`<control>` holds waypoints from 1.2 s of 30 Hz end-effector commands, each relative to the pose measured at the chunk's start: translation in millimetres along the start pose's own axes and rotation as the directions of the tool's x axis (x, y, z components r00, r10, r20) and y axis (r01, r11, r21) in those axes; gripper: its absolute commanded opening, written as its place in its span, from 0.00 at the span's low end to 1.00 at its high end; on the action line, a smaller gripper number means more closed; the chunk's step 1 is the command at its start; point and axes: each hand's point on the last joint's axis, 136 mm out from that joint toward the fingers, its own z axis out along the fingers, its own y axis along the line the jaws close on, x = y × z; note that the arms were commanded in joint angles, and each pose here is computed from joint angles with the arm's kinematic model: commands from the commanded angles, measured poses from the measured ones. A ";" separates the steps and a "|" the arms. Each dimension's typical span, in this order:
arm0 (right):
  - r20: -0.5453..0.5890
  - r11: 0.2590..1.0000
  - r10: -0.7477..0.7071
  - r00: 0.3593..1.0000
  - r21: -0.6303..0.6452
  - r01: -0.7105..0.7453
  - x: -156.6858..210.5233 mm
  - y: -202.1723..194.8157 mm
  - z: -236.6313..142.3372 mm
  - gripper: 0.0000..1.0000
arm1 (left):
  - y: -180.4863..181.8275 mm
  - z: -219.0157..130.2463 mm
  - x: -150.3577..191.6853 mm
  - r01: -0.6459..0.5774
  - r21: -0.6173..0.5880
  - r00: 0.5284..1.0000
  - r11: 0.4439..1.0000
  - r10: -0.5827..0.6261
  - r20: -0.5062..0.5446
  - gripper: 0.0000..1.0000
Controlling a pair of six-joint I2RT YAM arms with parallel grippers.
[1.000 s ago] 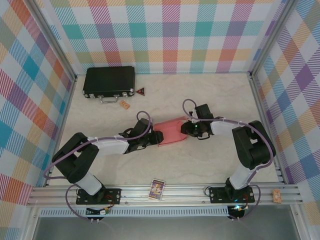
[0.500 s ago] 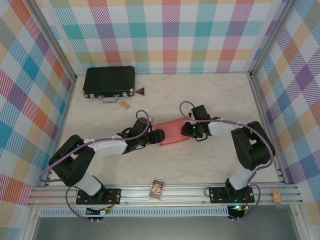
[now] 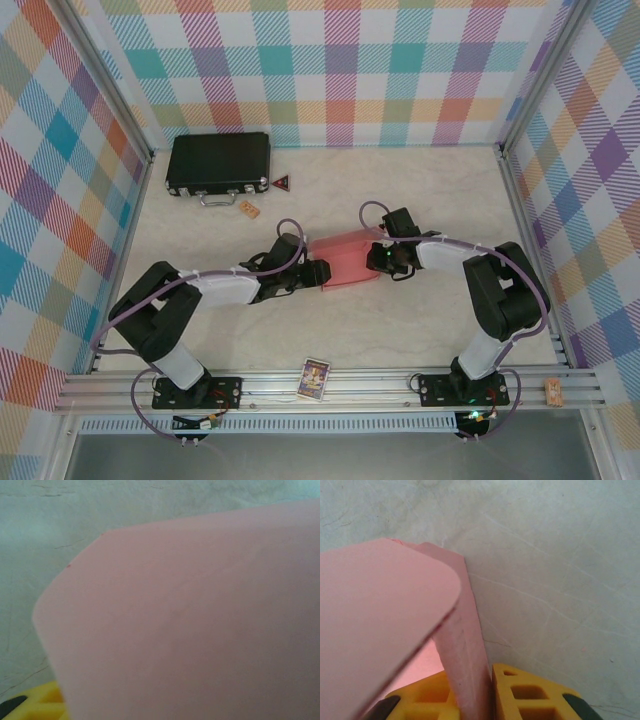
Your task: Fold the paper box
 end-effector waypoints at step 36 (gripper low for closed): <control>-0.054 0.937 -0.132 0.990 0.318 0.143 9.2 -15.3 10.8 0.17 | -3.5 14.8 2.8 0.029 0.034 0.999 0.999 -0.027 -0.042 0.34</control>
